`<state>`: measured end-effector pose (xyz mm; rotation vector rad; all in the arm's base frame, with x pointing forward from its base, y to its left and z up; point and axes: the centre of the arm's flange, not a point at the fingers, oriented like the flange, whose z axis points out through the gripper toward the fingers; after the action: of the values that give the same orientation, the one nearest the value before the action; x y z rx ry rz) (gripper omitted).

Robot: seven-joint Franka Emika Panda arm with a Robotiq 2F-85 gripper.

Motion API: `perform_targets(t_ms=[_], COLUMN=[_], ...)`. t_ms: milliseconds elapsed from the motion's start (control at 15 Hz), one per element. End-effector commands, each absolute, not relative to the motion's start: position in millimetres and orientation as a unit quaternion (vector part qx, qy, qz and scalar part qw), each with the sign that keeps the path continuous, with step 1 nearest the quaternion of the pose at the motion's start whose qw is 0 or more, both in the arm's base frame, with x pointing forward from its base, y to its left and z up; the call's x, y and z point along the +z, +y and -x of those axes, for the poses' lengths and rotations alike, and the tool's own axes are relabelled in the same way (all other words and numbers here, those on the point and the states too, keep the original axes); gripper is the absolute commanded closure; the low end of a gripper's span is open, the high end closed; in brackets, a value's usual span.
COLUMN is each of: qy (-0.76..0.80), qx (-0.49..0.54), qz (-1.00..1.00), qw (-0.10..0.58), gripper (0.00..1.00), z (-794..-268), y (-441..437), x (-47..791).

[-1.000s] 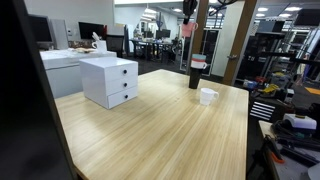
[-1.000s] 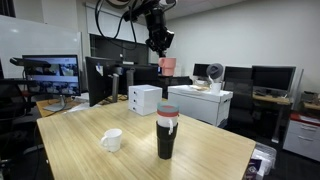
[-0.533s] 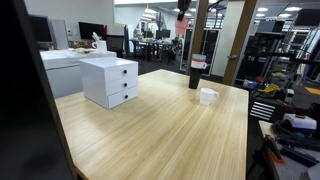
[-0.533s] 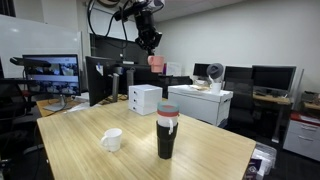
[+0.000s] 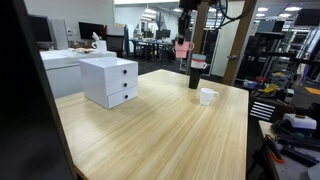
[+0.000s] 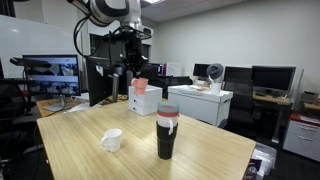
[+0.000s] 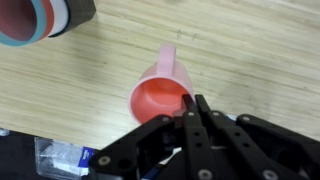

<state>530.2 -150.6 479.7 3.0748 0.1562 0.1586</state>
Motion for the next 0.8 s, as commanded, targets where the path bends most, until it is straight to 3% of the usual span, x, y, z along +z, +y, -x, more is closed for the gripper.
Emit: perform_targets(t_ms=[0,733], qy=[0.043,0.011], qx=[0.086,0.110], qz=[-0.995,-0.991], qw=[0.028,0.073], gripper=[0.95,0.96], z=[-502,-461], y=[-143,-143], x=[442,339])
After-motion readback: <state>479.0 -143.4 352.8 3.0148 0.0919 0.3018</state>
